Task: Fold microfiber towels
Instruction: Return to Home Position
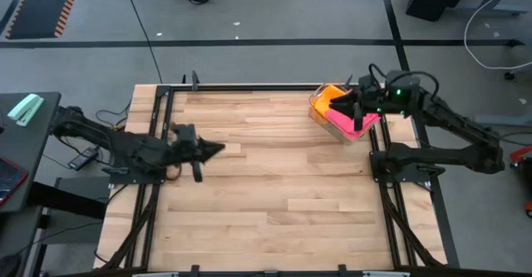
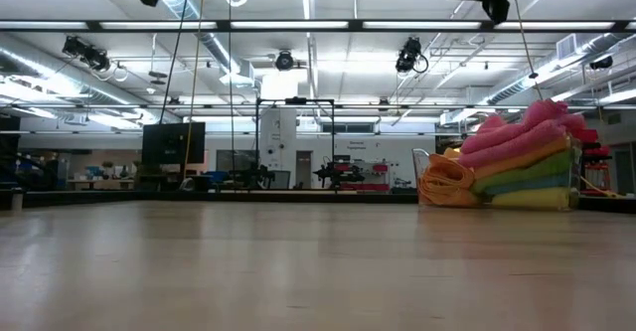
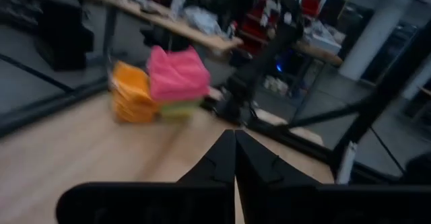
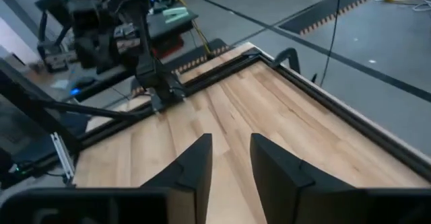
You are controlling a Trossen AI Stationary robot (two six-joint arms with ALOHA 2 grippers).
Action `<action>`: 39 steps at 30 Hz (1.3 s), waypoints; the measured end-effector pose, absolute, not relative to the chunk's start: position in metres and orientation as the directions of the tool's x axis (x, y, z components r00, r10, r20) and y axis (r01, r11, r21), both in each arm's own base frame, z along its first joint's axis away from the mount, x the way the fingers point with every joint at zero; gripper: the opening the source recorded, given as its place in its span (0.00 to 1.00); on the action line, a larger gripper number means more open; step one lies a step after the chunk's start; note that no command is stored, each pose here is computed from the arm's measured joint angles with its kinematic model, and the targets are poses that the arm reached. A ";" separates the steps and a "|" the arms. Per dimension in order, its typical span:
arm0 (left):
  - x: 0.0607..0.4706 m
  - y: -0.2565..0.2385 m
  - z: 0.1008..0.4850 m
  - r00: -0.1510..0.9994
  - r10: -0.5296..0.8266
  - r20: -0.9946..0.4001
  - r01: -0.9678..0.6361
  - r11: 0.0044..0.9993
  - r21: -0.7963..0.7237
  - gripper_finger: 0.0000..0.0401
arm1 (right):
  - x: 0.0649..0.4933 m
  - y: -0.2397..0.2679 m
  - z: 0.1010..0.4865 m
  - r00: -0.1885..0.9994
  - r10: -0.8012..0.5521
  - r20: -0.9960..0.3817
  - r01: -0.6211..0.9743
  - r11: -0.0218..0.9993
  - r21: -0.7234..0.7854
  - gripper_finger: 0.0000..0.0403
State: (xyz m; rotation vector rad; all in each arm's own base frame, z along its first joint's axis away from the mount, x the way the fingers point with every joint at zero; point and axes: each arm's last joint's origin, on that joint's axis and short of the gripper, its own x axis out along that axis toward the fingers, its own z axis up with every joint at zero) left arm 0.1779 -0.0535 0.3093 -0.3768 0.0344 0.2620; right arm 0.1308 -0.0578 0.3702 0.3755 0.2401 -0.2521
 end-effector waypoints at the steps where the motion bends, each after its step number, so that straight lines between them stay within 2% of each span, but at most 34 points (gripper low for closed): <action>1: 0.171 -0.050 0.313 0.964 0.258 -0.069 -0.265 0.898 -0.352 0.02 | 0.132 -0.056 0.363 0.944 -0.197 -0.265 0.282 0.898 0.337 0.27; 10: 0.115 -0.027 0.321 0.961 0.262 -0.085 -0.275 0.901 -0.335 0.03 | 0.150 -0.038 0.296 0.986 -0.090 -0.142 0.147 0.872 0.467 0.20; 16: 0.096 -0.020 0.311 0.948 0.266 -0.177 -0.300 0.930 -0.210 0.01 | 0.156 -0.026 0.264 0.982 -0.136 -0.127 0.184 0.814 0.551 0.15; 19: 0.093 -0.018 0.305 0.944 0.268 -0.190 -0.298 0.943 -0.149 0.03 | 0.157 -0.021 0.257 0.975 -0.187 -0.116 0.219 0.771 0.598 0.12; 24: 0.090 -0.017 0.272 0.935 0.271 -0.230 -0.297 0.951 -0.087 0.03 | 0.156 -0.020 0.253 0.958 -0.240 -0.159 0.285 0.726 0.626 0.11; 29: 0.076 -0.012 0.244 0.947 0.255 -0.198 -0.282 0.951 -0.127 0.02 | 0.155 -0.019 0.261 0.957 -0.211 -0.197 0.289 0.712 0.640 0.11; 32: 0.065 -0.007 0.234 0.956 0.260 -0.139 -0.282 0.944 -0.171 0.03 | 0.155 -0.019 0.266 0.958 -0.230 -0.171 0.286 0.743 0.605 0.11; 37: 0.063 -0.004 0.225 0.942 0.314 -0.118 -0.332 0.925 -0.186 0.01 | 0.156 -0.012 0.267 0.959 -0.237 -0.154 0.281 0.858 0.429 0.11; 39: 0.067 -0.004 0.229 0.939 0.337 -0.068 -0.344 0.910 -0.231 0.02 | 0.156 -0.010 0.267 0.953 -0.262 -0.151 0.300 0.882 0.364 0.11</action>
